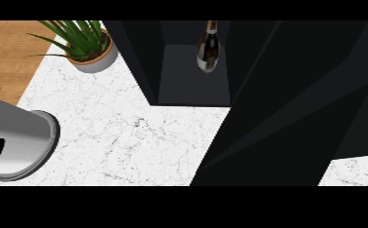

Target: Pick up the wine, place it into the cabinet and close the cabinet

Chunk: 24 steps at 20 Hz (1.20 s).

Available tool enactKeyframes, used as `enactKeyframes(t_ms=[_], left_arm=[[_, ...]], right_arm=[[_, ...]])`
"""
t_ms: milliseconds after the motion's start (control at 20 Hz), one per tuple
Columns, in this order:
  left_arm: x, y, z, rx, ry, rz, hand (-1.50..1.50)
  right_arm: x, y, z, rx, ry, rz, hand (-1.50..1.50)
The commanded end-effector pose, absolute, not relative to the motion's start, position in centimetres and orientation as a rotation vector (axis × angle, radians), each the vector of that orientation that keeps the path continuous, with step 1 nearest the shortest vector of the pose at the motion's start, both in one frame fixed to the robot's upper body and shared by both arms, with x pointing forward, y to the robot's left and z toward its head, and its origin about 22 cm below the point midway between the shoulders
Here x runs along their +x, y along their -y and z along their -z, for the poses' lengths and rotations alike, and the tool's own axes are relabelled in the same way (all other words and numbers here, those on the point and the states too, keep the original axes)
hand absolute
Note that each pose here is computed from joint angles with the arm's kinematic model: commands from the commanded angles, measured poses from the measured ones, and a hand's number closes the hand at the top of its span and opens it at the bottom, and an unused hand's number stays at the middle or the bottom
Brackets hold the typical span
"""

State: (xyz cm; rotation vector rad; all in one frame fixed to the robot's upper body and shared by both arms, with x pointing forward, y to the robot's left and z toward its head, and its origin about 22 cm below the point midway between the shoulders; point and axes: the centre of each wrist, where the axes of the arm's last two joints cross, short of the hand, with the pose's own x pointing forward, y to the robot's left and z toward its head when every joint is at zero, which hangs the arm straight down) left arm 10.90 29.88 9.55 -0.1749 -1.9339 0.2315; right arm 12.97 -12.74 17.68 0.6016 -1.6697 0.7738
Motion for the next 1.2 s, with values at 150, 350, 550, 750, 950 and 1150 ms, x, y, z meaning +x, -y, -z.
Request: enactKeyframes(t_ms=[150, 350, 550, 750, 950, 1150], left_arm=[[10.6, -33.7, -10.3, -0.188, 1.956, -0.200, -1.50], [9.5, -36.2, -10.3, -0.205, 1.952, -0.194, -1.50], [9.4, -35.9, -11.0, -0.193, 1.940, -0.202, -1.50], [9.2, -35.8, -11.5, -0.215, 1.934, -0.183, -1.50], [9.1, -35.8, -12.0, -0.233, 1.942, -0.190, -1.50], [9.2, -36.2, -11.1, -0.236, 1.916, -0.159, -1.50]], right_arm=[[13.7, 7.7, -19.6, 0.496, 1.769, -0.843, 1.50], [15.9, 4.9, -19.0, 0.430, 1.764, -0.825, 1.50], [18.4, 2.4, -19.8, 0.395, 1.781, -0.778, 1.50], [21.9, 1.4, -21.5, 0.338, 1.806, -0.737, 1.50], [26.4, 1.6, -23.6, 0.310, 1.814, -0.698, 1.50], [29.9, 0.9, -22.9, 0.225, 1.822, -0.705, 1.50]])
